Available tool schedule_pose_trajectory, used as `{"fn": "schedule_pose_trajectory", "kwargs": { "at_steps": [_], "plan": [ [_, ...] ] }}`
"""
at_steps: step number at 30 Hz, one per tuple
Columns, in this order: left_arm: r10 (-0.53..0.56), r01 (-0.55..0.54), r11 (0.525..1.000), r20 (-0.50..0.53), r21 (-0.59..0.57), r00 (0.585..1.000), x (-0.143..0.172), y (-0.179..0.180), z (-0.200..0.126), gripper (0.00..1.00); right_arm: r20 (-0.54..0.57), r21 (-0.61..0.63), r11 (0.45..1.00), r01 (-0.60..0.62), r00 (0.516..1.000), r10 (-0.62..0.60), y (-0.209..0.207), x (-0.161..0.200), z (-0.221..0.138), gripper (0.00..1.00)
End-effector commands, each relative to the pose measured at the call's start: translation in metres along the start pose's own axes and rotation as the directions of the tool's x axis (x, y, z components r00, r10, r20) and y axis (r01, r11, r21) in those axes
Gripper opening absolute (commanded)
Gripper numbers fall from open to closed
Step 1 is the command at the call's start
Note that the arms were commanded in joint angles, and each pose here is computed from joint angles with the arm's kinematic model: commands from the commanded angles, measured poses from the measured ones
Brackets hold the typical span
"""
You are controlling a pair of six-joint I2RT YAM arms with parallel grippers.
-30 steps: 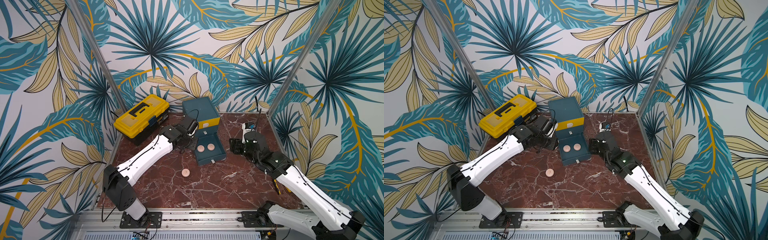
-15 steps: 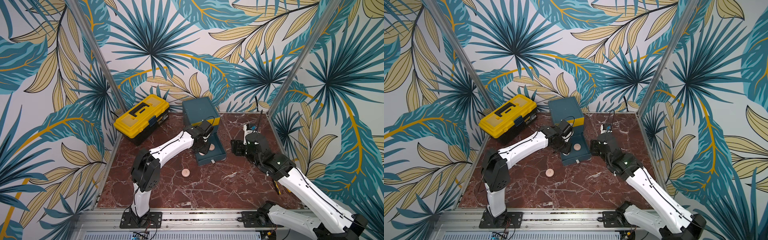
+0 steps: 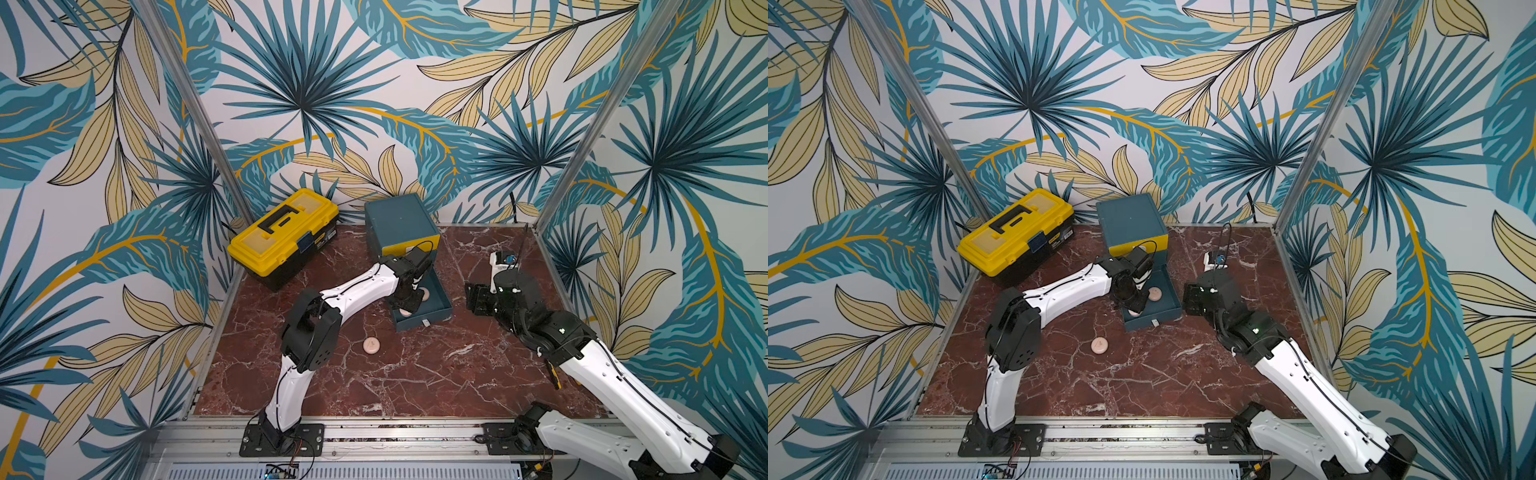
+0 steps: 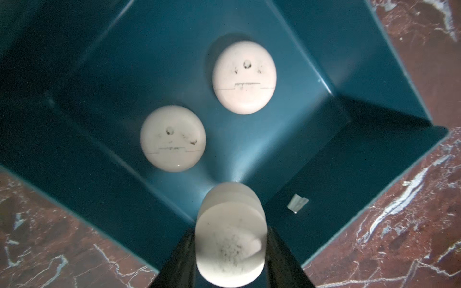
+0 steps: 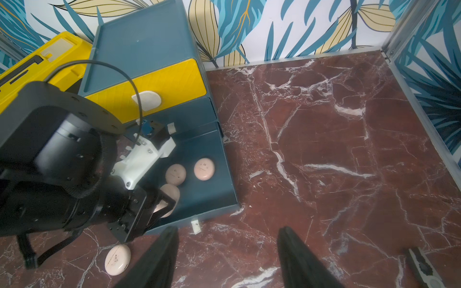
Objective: Put the bluetooth earphones in the drawer according to color
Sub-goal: Place the bluetooth earphone in the drawer.
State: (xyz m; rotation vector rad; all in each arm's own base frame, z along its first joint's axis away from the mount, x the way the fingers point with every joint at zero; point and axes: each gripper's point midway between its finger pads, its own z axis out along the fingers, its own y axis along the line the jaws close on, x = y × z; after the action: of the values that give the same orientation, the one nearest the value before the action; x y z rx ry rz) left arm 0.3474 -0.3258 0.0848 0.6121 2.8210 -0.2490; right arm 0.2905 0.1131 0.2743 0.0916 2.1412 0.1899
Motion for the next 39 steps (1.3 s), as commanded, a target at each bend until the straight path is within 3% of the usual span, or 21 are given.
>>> {"fn": "schedule_pose_trajectory", "kwargs": {
  "at_steps": [1,7,14,21,24,27,30,34,39],
  "plan": [
    [0.019,-0.019,1.0,0.038,0.012,0.999,-0.012,-0.005,-0.004,0.28,-0.018,0.027,0.999,0.025,1.0,-0.024,-0.006,0.008,0.002,0.68],
    [0.028,-0.028,1.0,0.001,-0.003,1.0,-0.006,-0.003,0.011,0.3,-0.025,0.029,0.999,0.025,0.999,-0.024,-0.005,0.009,0.004,0.68],
    [0.028,-0.028,1.0,-0.023,-0.005,0.999,0.0,-0.002,0.019,0.41,-0.024,0.027,0.999,0.025,0.999,-0.024,-0.005,0.009,0.004,0.68],
    [0.03,-0.03,1.0,-0.04,-0.006,0.999,0.002,-0.001,0.024,0.42,-0.025,0.022,1.0,0.021,0.999,-0.021,-0.005,0.009,0.003,0.68],
    [0.029,-0.03,0.999,-0.047,-0.011,0.998,0.003,0.001,0.026,0.48,-0.023,0.021,1.0,0.021,1.0,-0.021,-0.005,0.009,0.002,0.68],
    [0.026,-0.027,0.999,-0.04,-0.022,0.999,0.001,0.003,0.024,0.61,-0.024,0.02,1.0,0.021,0.999,-0.02,-0.005,0.009,0.001,0.68],
    [0.029,-0.029,0.999,0.014,-0.023,0.999,-0.007,0.003,0.008,0.67,-0.02,0.018,1.0,0.02,1.0,-0.02,-0.006,0.007,-0.001,0.68],
    [0.057,-0.057,0.998,0.196,-0.007,0.979,-0.031,-0.001,-0.043,0.72,-0.018,0.012,1.0,0.024,1.0,-0.024,-0.005,0.006,-0.003,0.68],
    [0.083,-0.106,0.994,0.445,0.027,0.892,-0.053,-0.011,-0.133,0.73,-0.037,-0.008,0.999,0.031,0.999,-0.031,0.0,0.01,0.0,0.68]
  ]
}}
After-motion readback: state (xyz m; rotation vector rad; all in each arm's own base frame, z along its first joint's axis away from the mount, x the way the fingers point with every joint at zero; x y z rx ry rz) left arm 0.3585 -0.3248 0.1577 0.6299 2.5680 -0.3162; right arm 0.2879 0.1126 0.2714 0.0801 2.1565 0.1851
